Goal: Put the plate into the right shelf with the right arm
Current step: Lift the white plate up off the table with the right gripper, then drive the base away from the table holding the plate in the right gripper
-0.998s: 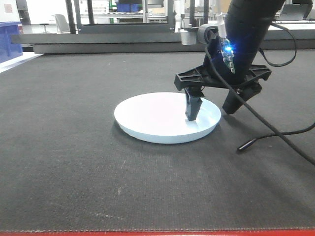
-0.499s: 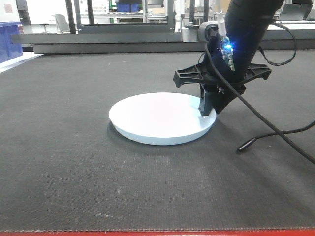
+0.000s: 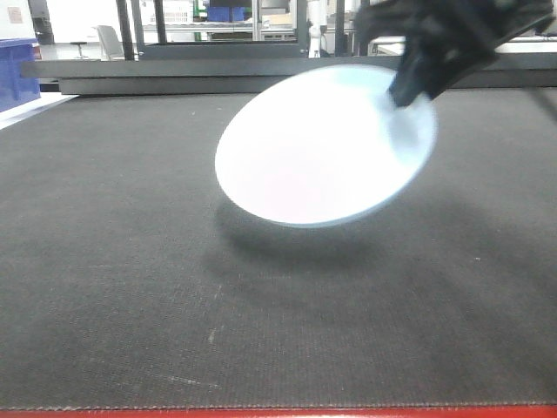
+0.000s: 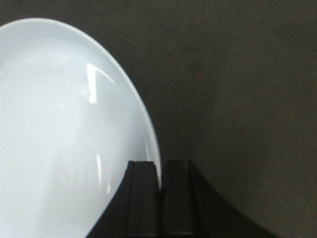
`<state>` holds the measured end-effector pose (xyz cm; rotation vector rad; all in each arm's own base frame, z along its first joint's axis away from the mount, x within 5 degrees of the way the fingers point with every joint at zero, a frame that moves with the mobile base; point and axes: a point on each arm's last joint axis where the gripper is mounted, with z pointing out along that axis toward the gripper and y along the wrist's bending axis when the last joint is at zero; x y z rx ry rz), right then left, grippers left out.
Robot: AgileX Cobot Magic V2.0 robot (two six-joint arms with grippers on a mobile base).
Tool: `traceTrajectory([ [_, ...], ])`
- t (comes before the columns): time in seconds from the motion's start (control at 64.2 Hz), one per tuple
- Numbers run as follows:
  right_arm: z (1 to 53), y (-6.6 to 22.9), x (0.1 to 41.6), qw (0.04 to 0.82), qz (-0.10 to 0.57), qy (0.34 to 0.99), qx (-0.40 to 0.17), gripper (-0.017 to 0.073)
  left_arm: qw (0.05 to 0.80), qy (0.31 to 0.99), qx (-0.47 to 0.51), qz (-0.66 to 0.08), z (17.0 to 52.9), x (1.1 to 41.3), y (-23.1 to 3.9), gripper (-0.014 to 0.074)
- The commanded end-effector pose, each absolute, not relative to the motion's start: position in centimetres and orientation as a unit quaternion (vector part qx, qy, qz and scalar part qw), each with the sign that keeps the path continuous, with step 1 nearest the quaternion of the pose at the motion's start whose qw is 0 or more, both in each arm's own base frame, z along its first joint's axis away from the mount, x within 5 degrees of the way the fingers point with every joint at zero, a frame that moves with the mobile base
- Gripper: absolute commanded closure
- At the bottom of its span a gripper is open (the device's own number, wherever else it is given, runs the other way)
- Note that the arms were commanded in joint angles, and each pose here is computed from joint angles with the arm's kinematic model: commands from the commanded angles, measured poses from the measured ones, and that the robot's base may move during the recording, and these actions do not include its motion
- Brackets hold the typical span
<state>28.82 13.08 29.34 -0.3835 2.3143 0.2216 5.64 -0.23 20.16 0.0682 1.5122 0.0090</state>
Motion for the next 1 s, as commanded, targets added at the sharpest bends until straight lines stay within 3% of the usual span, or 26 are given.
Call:
traceTrajectory([
  [0.0,32.7,11.8,26.2,0.464,0.099,0.866,-0.156,0.0503,0.758,0.652,0.024,0.006,20.8,5.5,-0.1,0.0641],
  [0.577,38.0,4.8,11.1,0.648,0.148,0.735,-0.132,0.0503,0.758,0.652,0.024,0.006,20.8,5.5,-0.1,0.0641],
  [0.982,40.4,2.4,5.7,0.736,0.172,0.644,-0.114,0.0503,0.758,0.652,0.024,0.006,20.8,5.5,-0.1,0.0641],
])
